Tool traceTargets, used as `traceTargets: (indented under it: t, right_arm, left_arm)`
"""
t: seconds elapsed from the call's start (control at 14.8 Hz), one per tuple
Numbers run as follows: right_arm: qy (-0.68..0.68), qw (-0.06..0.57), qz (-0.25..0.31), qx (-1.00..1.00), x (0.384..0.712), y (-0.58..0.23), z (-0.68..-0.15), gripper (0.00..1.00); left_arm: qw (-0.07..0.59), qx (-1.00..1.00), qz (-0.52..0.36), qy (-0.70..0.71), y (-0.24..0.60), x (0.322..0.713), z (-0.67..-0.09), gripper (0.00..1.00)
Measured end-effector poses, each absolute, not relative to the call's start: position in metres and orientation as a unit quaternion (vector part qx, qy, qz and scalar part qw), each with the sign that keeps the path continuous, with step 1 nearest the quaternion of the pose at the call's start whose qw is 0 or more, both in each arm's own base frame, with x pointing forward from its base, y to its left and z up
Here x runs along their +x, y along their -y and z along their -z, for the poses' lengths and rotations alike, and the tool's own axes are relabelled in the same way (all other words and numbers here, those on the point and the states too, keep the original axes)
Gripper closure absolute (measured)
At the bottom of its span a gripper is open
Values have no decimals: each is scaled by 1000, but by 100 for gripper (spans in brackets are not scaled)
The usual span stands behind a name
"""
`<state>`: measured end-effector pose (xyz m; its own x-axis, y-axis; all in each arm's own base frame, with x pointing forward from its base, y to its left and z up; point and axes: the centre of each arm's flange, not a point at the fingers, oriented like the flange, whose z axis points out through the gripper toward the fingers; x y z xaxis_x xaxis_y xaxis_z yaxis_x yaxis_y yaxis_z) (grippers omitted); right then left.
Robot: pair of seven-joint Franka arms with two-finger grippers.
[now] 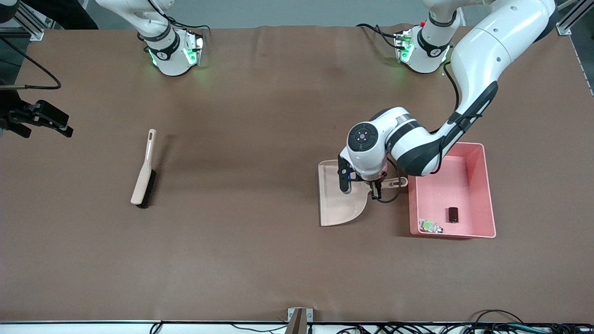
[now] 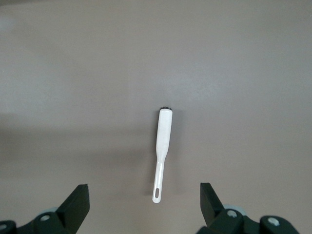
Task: Clean e-waste and dump in bin
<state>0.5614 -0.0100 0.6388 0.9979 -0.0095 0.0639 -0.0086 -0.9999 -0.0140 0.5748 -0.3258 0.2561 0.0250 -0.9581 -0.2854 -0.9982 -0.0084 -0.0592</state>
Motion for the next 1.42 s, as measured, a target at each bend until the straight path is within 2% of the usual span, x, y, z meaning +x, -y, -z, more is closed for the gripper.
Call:
traceTargets:
  t: [0.41,0.47,0.75,0.88,0.95,1.22,1.42]
  right_arm:
    - [-23,6,27,-999,560,30,-638,0]
    - [-25,7,23,-999,559,32,-637,0]
    - [-18,11,19,-1000,558,23,-637,0]
    - [-11,11,20,-1000,557,15,-639,0]
    - [-11,11,20,-1000,557,15,-640,0]
    - [-18,9,22,-1000,557,18,-641,0]
    - [-72,9,21,-997,557,17,-641,0]
  left_arm:
    - [123,-699,-84,-699,324,575,-239,67]
    - [123,-699,-83,-699,324,575,-238,63]
    - [121,-705,-69,-696,326,581,-244,25]
    - [126,-718,-51,-683,322,596,-263,4]
    - [126,-730,-38,-670,318,607,-280,0]
    - [124,-809,6,-574,289,645,-379,0]
    - [146,-875,51,-458,277,644,-447,0]
